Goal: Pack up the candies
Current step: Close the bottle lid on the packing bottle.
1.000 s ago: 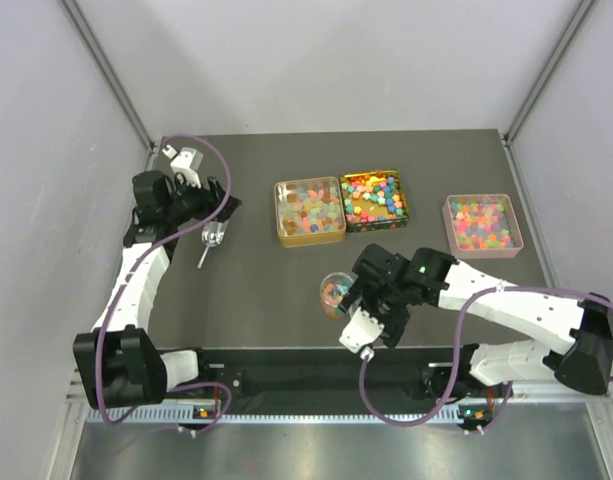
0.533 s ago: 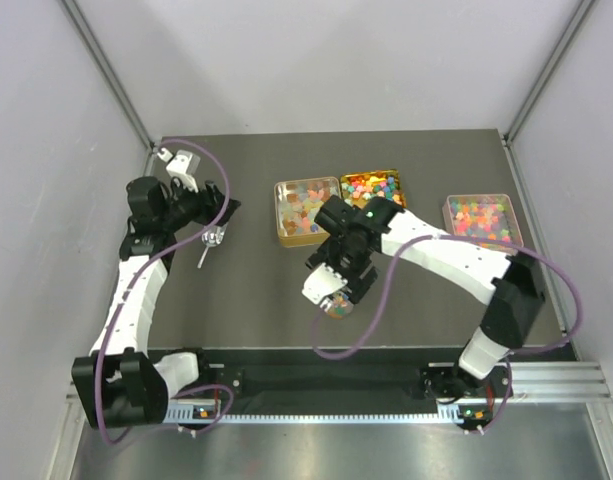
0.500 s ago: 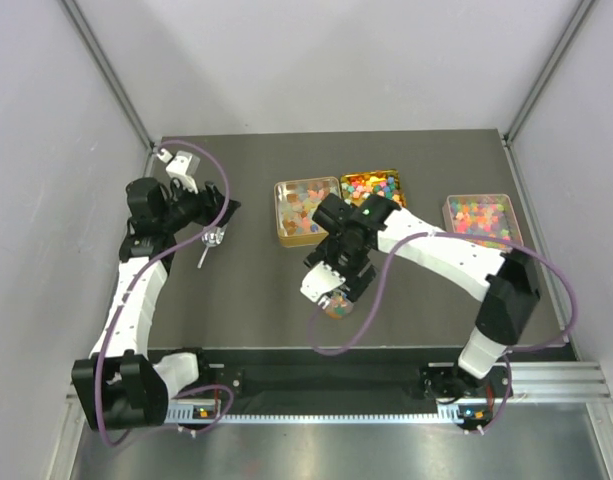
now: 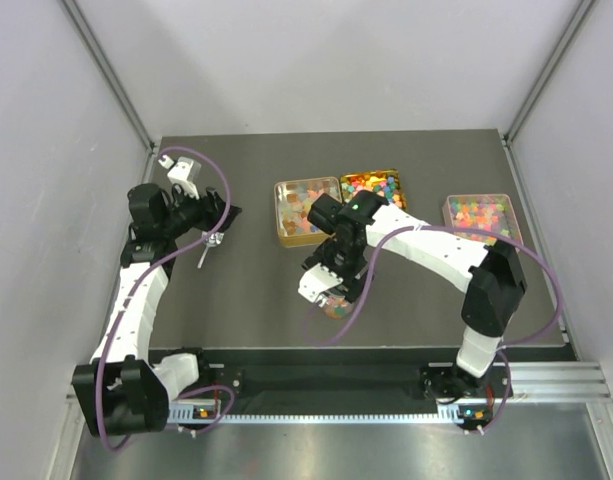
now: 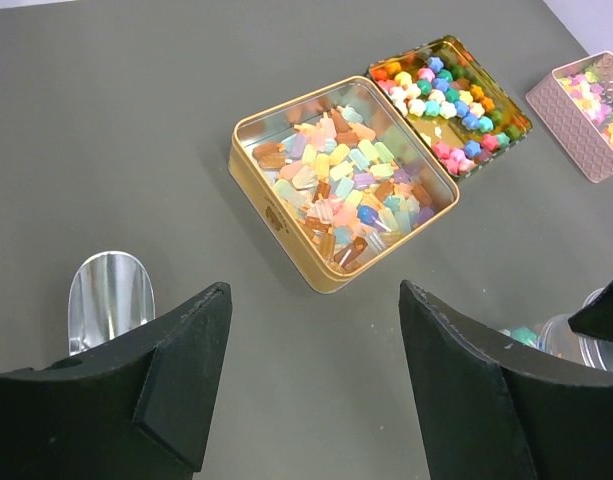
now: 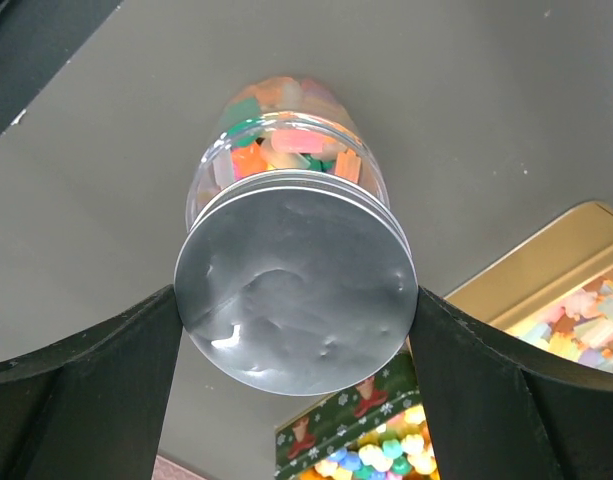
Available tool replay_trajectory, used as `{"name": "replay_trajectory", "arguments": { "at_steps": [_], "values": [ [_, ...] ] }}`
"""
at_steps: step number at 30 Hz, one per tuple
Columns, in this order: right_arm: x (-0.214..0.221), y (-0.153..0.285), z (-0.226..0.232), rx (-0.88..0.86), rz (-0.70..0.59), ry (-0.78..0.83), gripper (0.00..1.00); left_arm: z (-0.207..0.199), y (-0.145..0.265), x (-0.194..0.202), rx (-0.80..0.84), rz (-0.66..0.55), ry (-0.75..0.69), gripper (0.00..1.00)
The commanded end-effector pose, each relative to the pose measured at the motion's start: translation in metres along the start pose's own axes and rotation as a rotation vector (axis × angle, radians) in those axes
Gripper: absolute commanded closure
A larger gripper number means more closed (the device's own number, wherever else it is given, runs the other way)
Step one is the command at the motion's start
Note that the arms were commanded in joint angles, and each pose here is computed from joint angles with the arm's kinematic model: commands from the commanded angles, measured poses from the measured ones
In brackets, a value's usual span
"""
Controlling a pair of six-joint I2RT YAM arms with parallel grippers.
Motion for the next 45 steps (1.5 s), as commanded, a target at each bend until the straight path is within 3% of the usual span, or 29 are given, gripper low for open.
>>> {"name": "replay_trajectory", "arguments": {
  "at_steps": [1,19,22,24,37,45],
  "values": [
    [-0.014,-0.001,0.006,-0.048,-0.057,-0.002,0.17,-0.004,0.003,-0.011,0.01,-0.04,-0.036,0.27],
    [-0.015,-0.021,0.0,-0.074,-0.055,-0.007,0.12,0.001,0.007,-0.01,-0.009,-0.039,-0.025,0.27],
    [-0.014,-0.023,-0.002,-0.068,-0.052,-0.007,0.09,0.001,0.007,-0.01,-0.007,-0.038,-0.023,0.27],
    [-0.014,-0.023,-0.003,-0.064,-0.05,-0.006,0.0,0.002,0.006,-0.01,-0.01,-0.037,-0.023,0.27],
    [-0.012,-0.012,-0.008,-0.021,-0.018,-0.01,0.0,0.002,0.011,-0.01,-0.019,-0.043,-0.024,0.27],
    [-0.018,0.007,0.024,-0.046,-0.028,-0.018,0.0,-0.004,0.013,-0.016,0.002,-0.057,-0.051,0.27]
  ]
}}
Point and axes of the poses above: each gripper's point midway between its finger pads, its own y axis back along the fingers, its own z axis along the line the jaws close on, x = y × z, the point moved 1 cm from there along y, back along the fingers, and after that the axes turned 1 degree about y, right-handed, at the moved point
